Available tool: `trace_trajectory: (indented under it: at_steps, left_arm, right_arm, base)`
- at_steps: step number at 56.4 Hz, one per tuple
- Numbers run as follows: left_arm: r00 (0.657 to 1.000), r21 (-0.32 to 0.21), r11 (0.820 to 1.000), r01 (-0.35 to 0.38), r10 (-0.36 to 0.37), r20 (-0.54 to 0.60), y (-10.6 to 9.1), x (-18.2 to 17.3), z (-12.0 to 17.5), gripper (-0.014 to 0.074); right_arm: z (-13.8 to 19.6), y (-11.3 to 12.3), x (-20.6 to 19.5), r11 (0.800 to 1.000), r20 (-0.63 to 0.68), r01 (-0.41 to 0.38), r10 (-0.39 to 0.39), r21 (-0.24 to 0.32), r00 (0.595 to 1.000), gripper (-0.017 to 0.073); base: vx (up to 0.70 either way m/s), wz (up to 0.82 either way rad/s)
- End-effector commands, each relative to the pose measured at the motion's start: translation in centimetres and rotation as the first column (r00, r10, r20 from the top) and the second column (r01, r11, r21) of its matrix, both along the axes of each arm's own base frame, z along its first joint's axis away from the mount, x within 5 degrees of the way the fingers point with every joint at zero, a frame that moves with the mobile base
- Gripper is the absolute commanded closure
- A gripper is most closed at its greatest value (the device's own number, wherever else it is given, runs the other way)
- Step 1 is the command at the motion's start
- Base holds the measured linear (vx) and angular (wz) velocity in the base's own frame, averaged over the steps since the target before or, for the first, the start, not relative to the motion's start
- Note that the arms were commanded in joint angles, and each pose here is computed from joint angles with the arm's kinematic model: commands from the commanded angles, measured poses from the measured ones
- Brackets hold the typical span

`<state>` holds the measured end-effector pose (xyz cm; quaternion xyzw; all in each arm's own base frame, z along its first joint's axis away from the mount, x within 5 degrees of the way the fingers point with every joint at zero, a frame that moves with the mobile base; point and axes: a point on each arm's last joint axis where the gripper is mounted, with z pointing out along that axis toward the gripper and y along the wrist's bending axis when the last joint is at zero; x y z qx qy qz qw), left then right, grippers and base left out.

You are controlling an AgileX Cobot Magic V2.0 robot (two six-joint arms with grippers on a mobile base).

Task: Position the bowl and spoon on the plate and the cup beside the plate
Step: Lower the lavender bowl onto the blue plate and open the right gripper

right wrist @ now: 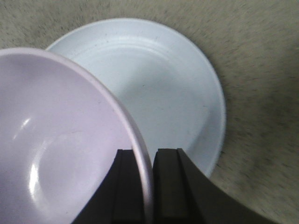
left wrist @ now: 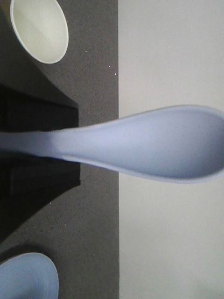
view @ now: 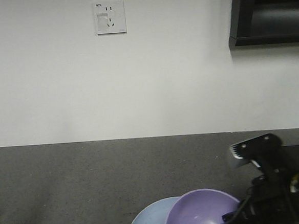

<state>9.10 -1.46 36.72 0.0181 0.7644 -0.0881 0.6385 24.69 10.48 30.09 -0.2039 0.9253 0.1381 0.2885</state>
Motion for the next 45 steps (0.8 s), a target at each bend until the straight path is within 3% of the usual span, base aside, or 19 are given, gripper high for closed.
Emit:
trace_trajectory:
  at_steps: [1,13,32,38,45]
  left_arm:
    - [0.996,-0.029,1.000,-0.002,0.005,0.086,0.0,0.1,1.3,0.0600]
    - [0.996,-0.027,1.000,-0.003,0.006,0.089,0.0,0.1,1.4,0.0600]
    - [0.995,-0.029,1.000,-0.004,0.007,0.098,0.0,0.1,1.5,0.0600]
    - [0.995,-0.029,1.000,-0.005,0.007,0.099,0.0,0.1,1.5,0.0600]
    - [0.995,-0.028,1.000,-0.004,0.007,0.097,0.0,0.1,1.4,0.0600]
  right_arm:
    - [0.3,2.1,2.9,0.999,0.033,-0.006,0.005,0.040,0.999,0.0568]
    - [-2.0,5.2,7.2,0.999,-0.025,-0.036,0.037,0.028,0.999,0.0568]
    - [-3.1,5.9,9.3,0.999,0.020,-0.042,0.041,0.027,0.999,0.0542]
    - [-3.3,6.0,9.5,0.999,0.026,-0.039,0.038,0.027,0.999,0.0473]
    - [-3.4,6.0,9.6,0.999,0.024,-0.036,0.036,0.029,0.999,0.0323]
  base:
    - [0.00,0.00]
    - [0.00,0.00]
    - [0.00,0.00]
    - [0.00,0.00]
    - [0.00,0.00]
